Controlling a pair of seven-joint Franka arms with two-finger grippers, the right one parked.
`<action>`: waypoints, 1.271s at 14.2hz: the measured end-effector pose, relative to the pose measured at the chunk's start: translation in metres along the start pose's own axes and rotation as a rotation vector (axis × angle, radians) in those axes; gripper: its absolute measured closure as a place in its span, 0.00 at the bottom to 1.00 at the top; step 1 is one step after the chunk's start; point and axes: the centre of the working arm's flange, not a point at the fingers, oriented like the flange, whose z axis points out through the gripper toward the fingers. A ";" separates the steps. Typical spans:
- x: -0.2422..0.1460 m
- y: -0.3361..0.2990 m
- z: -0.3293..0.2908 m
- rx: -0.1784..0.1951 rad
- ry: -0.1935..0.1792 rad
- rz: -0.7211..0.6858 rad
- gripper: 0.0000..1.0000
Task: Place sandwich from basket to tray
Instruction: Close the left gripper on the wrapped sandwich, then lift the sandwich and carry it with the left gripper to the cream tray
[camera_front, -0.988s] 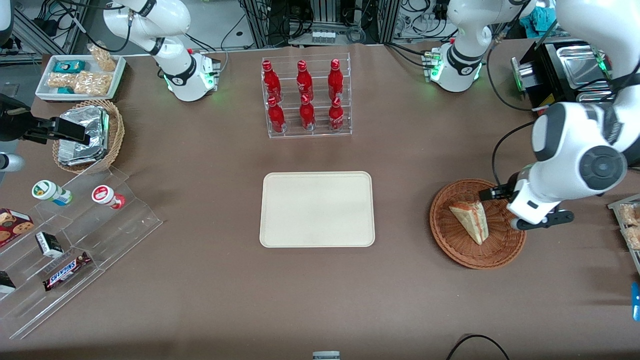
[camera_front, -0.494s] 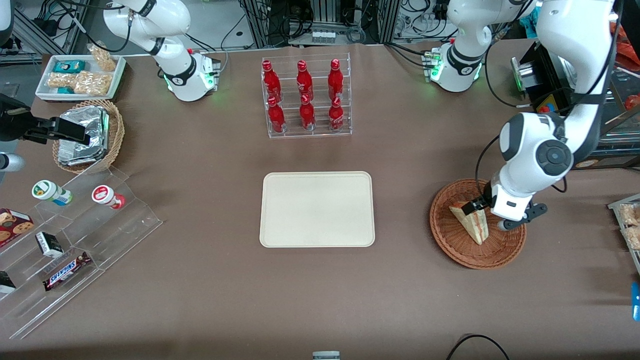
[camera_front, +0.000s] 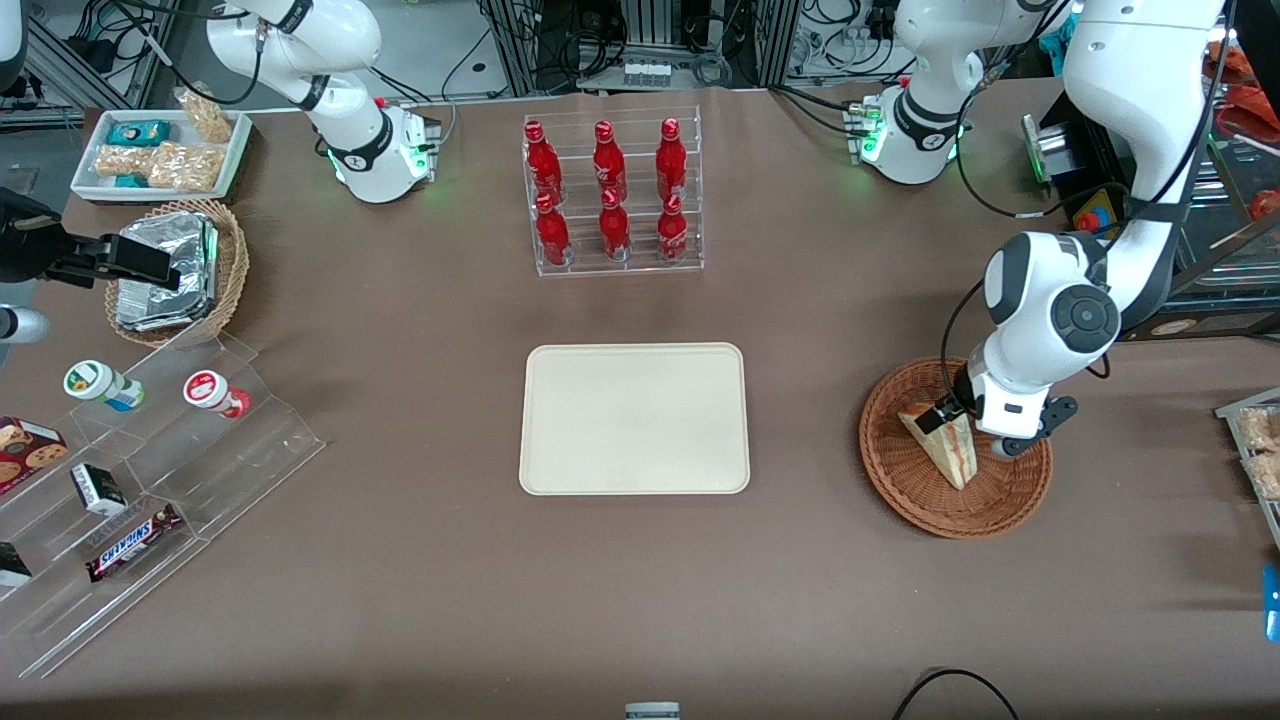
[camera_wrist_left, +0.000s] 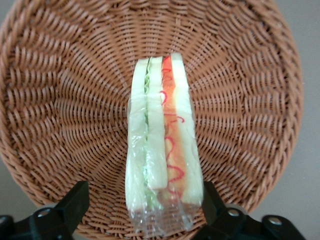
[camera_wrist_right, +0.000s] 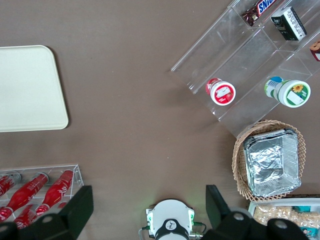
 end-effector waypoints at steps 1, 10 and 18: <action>0.000 0.000 0.005 -0.001 -0.004 -0.017 0.05; 0.008 0.024 -0.033 0.002 0.001 -0.034 0.71; -0.171 0.194 -0.038 0.018 0.034 0.381 0.86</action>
